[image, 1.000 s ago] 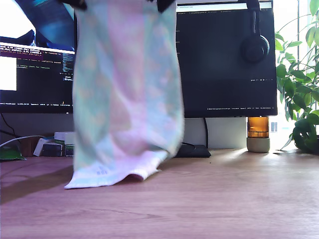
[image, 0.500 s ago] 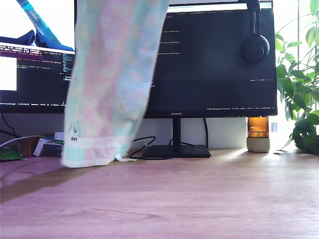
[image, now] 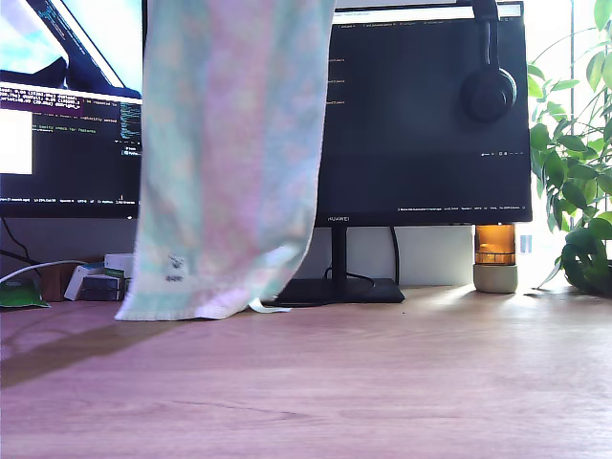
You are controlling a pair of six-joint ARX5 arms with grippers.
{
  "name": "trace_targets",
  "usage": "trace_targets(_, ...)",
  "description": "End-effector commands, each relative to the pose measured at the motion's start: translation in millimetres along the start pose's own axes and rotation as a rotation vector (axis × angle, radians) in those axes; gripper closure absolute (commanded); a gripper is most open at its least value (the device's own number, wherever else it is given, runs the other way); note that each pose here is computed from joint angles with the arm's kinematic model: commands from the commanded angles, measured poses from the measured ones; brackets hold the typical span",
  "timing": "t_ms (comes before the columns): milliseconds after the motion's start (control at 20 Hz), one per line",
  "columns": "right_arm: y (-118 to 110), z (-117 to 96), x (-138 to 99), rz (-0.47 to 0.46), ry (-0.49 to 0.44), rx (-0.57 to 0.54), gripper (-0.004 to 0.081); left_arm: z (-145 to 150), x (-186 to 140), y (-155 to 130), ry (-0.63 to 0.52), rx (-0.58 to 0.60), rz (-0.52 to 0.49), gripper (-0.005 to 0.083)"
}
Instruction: Fold the tea towel to a neat square and place it to the right
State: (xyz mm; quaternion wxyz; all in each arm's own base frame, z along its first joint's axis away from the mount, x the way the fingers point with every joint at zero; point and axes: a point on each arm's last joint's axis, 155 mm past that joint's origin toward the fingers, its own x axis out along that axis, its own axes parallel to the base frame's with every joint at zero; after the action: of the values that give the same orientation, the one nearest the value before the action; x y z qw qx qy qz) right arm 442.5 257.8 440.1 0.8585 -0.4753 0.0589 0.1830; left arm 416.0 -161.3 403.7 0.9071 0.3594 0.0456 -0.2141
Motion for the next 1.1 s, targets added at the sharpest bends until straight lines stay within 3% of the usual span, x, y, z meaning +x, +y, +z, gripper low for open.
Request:
trace_targets(0, -5, -4, -16, 0.024, 0.013, 0.001, 0.0782, 21, -30, 16, -0.038, -0.003, 0.025, 0.0795)
trace_targets(200, -1, 2, -39, 0.099, -0.002, -0.021, 0.0782, 52, -59, 12, -0.088, -0.022, -0.062, 0.0795)
trace_targets(350, -11, 9, -48, 0.08, -0.026, -0.011, 0.0782, 74, -73, 17, -0.151, -0.035, -0.074, 0.0795)
trace_targets(450, -13, 11, -47, 0.073, -0.032, -0.008, 0.0782, 72, -70, 17, -0.146, -0.038, -0.078, 0.0795)
trace_targets(800, -26, 13, -30, 0.038, -0.069, 0.03, 0.0783, 51, -15, 24, -0.106, -0.048, -0.065, 0.0795)
trace_targets(1050, -39, 5, 17, -0.047, -0.06, 0.089, 0.0783, 50, 18, 47, -0.149, -0.022, 0.019, 0.0795)
